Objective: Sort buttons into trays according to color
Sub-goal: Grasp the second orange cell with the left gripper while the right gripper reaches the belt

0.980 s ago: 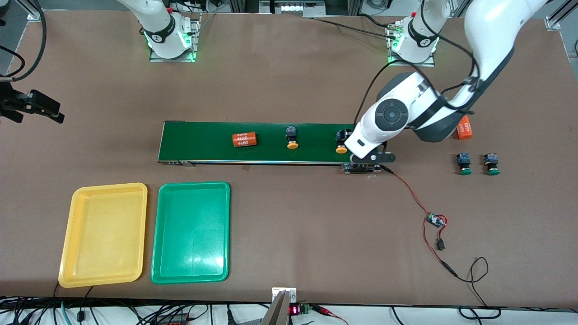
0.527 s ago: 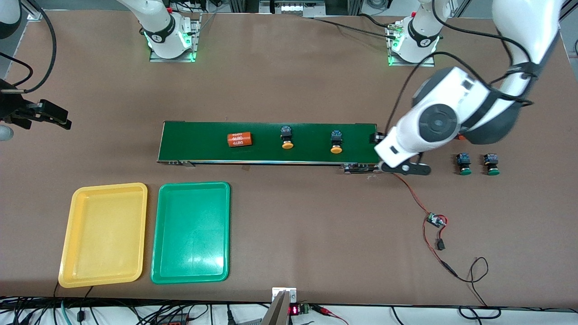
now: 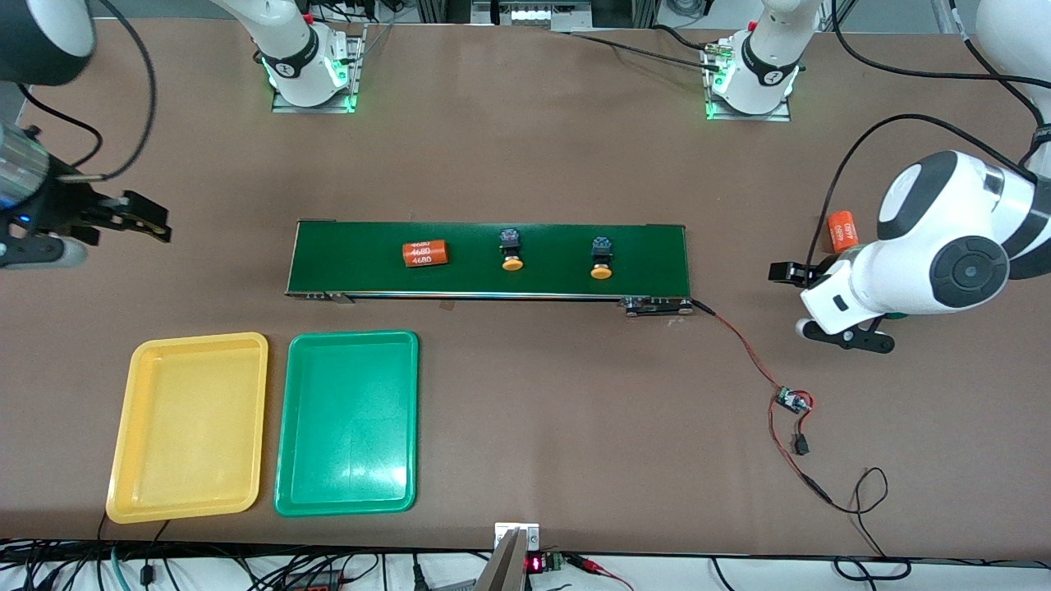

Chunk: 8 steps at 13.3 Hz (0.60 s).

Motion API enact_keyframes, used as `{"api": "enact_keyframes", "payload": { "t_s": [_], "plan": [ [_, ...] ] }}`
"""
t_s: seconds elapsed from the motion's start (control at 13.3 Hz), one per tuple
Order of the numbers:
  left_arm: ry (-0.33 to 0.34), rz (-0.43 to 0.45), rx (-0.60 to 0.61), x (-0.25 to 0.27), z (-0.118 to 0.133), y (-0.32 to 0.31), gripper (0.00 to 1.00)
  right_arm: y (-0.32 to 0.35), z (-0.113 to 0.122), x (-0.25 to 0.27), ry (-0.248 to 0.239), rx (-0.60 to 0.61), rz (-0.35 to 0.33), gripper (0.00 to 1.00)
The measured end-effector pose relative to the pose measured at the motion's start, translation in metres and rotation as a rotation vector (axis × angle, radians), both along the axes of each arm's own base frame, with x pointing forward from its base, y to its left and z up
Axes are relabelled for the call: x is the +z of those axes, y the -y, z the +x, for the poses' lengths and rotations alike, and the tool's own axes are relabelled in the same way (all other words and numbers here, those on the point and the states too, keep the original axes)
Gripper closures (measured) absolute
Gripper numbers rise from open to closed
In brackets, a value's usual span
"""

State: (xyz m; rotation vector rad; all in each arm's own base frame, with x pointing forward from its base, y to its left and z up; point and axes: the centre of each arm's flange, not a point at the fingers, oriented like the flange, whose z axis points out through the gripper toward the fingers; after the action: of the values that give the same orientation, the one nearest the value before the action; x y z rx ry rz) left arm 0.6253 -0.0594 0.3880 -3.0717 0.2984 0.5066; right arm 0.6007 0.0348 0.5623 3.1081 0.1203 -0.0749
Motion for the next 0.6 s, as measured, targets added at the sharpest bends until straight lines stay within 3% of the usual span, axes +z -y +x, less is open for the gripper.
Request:
{"api": "enact_keyframes", "payload": {
  "t_s": [0.45, 0.6],
  "plan": [
    [-0.078, 0.112, -0.019, -0.02, -0.01, -0.074, 0.0, -0.059, 0.015, -0.066, -0.101, 0.036, 0.006, 0.0],
    [-0.077, 0.103, -0.005, -0.029, -0.023, -0.105, 0.0, -0.095, 0.018, -0.088, -0.103, 0.029, 0.009, 0.0]
  ]
}}
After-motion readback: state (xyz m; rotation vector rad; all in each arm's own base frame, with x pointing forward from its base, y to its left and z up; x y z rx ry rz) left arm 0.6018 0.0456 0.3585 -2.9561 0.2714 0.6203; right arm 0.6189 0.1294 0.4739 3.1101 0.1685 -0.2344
